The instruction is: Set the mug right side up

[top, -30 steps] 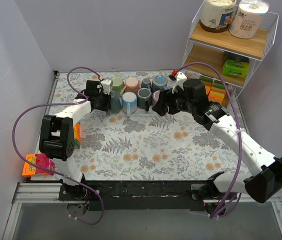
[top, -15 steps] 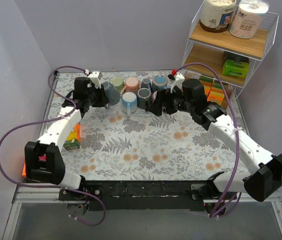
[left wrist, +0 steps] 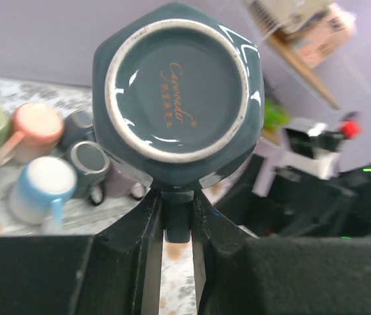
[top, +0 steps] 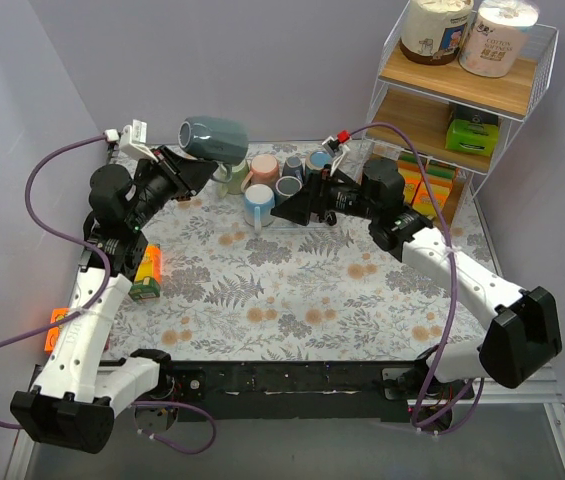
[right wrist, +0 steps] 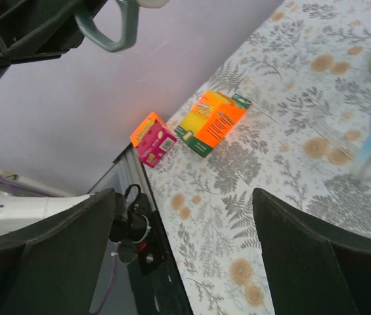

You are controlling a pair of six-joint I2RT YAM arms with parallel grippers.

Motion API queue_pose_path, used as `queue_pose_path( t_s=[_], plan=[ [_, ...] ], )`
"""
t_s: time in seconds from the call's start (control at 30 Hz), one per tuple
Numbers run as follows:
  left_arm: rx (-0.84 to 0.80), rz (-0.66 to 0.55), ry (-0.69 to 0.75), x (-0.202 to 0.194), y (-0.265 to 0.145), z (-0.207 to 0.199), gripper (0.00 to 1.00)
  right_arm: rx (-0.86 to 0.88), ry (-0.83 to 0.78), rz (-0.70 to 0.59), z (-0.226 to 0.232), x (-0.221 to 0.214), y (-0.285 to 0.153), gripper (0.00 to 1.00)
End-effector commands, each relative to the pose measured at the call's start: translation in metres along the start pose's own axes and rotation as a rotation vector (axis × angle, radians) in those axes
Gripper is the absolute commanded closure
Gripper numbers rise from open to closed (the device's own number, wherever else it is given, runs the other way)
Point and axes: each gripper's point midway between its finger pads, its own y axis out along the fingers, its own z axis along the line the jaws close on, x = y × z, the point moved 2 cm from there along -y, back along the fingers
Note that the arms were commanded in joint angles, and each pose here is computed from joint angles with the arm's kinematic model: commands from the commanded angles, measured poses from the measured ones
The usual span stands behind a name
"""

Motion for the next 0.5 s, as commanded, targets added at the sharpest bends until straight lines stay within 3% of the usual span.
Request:
queue_pose_path(
  t_s=[0.0,0.2,0.47],
  plan=[
    [-0.233,-0.131,-0.084,0.039,-0.021,-0.064,1.00,0.264,-0.061,-0.121,0.055,0.044,0.006,0.08],
    [-0.368,-0.199,-0.199,0.057,-0.038,-0.094,1.00,0.451,-0.049,-0.242,0.086,0.072,0.008,0.04],
    [-0.462,-0.226,-0.208,0.059,-0.045,-0.106,1.00,0.570,0.037,-0.245,0.106,0.095,0.029,0.05]
  ],
)
